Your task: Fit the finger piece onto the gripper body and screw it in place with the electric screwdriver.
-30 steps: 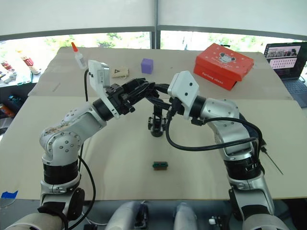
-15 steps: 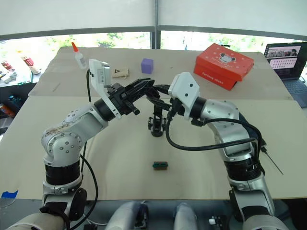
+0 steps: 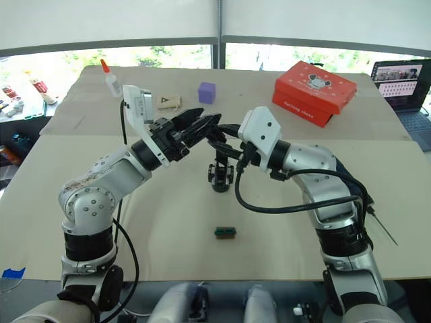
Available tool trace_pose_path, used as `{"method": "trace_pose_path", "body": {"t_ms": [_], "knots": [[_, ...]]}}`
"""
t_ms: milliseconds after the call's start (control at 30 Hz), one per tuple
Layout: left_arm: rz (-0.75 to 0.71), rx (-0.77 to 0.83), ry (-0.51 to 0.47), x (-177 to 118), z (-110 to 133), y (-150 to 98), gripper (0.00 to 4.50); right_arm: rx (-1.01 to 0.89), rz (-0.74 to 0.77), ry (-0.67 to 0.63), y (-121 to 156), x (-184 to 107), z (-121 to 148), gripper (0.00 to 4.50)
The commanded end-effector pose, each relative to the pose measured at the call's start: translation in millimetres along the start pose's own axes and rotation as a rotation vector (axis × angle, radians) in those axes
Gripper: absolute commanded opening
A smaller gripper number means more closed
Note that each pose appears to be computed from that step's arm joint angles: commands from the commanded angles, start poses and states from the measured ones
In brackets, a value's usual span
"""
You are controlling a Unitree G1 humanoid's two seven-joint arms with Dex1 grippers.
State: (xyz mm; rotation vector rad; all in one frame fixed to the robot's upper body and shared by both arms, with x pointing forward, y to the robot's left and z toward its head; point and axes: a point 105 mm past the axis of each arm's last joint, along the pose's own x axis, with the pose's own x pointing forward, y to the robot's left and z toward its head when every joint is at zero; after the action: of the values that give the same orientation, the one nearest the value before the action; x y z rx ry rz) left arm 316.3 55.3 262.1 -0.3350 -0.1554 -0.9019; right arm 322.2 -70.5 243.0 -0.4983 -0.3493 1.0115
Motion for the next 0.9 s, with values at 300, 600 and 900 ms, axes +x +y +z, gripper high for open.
{"method": "trace_pose_path", "body": {"t_ms": [300,600,900], "knots": [[-0.027,-0.008,-0.085,0,10,-11,0.57,-0.05,-0.016,-0.033,-5,-3,14,1.12],[-0.023,0.008,-0.098,0,15,-8,0.0,-0.106,-0.025,-0.012,-5,-5,9,1.12],[-0.145,0.092,-0.028,-1,25,-4,0.0,0.024,0.037,-0.072,-19,-16,35,4.47]]}}
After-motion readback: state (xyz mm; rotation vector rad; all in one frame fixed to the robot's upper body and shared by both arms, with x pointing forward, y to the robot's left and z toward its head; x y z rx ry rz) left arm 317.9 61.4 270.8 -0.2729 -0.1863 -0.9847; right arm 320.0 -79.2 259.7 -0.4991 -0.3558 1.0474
